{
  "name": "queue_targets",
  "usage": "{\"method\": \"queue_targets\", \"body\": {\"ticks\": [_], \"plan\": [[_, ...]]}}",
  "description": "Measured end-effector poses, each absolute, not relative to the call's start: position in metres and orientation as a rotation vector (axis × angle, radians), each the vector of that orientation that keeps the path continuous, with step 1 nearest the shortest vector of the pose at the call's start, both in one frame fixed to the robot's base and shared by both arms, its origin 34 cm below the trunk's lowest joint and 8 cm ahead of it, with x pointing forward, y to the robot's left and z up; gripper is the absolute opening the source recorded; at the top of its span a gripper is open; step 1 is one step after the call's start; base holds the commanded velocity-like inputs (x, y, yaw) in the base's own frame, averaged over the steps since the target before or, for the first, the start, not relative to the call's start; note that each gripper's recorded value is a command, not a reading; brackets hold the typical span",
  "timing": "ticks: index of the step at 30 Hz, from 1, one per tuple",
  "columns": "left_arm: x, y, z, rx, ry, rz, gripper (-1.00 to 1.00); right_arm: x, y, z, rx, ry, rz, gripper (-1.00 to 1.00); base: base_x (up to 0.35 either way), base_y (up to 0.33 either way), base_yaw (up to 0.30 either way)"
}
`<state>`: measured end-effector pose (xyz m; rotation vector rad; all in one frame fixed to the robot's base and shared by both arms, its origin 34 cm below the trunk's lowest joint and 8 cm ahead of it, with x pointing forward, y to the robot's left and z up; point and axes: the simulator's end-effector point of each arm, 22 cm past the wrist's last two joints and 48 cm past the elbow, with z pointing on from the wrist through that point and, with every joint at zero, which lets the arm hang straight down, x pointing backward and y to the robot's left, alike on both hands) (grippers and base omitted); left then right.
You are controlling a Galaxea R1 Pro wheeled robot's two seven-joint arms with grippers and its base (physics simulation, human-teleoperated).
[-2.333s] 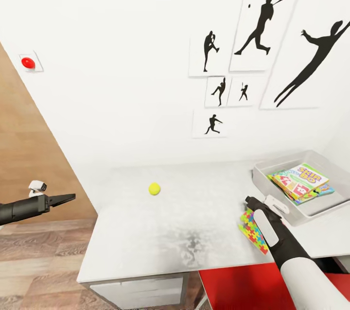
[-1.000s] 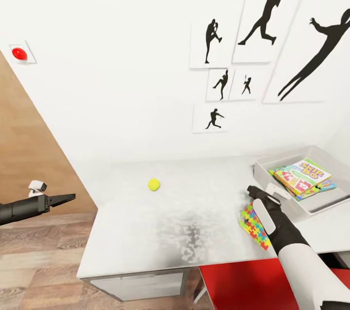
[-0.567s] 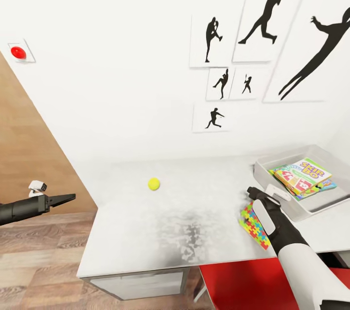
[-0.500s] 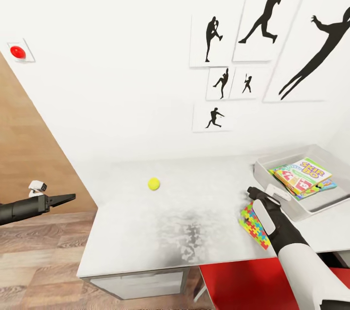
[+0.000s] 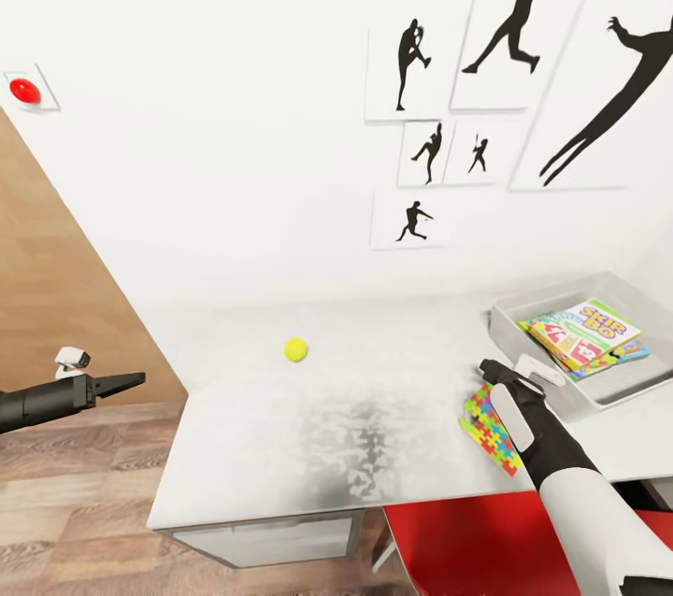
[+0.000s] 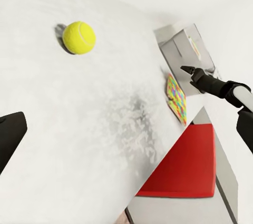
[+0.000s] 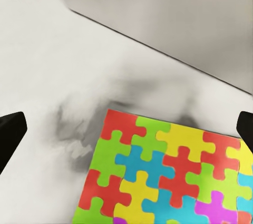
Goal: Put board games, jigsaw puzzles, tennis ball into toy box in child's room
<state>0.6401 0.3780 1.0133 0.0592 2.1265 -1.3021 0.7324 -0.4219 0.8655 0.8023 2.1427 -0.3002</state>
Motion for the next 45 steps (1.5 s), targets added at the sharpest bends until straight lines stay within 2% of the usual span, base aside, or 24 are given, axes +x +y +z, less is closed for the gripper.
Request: {"method": "queue_targets", "body": {"ticks": [45], "plan": [[0.64,0.378,0.99,0.031,2.163,-1.315,1.0,0.735,-0.423,0.847,0.802,2.166,-0.315,1.0,0.0,0.0,0.0]]}}
